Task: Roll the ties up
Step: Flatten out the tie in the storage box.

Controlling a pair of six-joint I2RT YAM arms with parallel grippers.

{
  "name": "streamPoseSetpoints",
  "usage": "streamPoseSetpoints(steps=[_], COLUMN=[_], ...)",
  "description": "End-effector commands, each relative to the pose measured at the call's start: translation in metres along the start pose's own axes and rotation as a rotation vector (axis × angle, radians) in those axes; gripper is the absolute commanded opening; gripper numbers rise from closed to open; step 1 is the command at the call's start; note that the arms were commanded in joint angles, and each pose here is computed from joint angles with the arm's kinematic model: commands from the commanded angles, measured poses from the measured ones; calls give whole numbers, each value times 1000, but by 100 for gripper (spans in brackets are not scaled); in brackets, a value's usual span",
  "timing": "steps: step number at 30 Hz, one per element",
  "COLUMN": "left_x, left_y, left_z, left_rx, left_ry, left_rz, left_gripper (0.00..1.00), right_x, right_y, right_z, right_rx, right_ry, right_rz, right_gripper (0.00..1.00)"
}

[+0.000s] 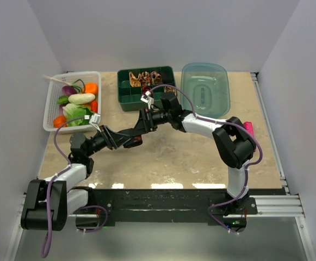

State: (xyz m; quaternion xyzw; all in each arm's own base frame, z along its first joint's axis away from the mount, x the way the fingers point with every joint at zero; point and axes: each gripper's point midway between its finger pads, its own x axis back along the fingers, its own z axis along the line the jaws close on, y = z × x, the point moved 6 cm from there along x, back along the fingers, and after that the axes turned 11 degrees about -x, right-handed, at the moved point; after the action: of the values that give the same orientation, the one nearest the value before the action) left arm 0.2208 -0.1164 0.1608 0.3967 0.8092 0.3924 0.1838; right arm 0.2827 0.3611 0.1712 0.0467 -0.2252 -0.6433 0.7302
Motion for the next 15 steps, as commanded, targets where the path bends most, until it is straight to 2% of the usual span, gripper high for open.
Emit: streamPoseSetpoints(steps=[1, 4, 7, 9, 10, 11, 15], left_x=[-6, -6, -5, -5, -5, -5, -4], left_y=[26, 25, 26, 26, 26, 26, 26], left_z=[-13, -12, -12, -12, -13, -12, -13], left_rx=[-136, -142, -148, -149, -154, -152, -154], left_ry=[-43, -28, -20, -20, -23, -16, -11], left_rz=[-68, -72, -80, -82, -83, -85, -91], left_gripper=[50, 50, 50, 50, 50, 50, 50], right_x=[-4, -3, -2, -2, -3, -4, -4], right_y=[-15, -19, -22, -22, -23, -24, -27], right_z=[-5, -2, 0, -2, 0, -1, -1], right_rx=[-32, -41, -53, -64, -70, -82, -107], right_ry=[47, 77, 99, 101, 109, 134, 172], right_rz=[70, 86, 103, 106, 111, 119, 115], right_gripper=[99, 98, 93, 86, 77, 72, 69])
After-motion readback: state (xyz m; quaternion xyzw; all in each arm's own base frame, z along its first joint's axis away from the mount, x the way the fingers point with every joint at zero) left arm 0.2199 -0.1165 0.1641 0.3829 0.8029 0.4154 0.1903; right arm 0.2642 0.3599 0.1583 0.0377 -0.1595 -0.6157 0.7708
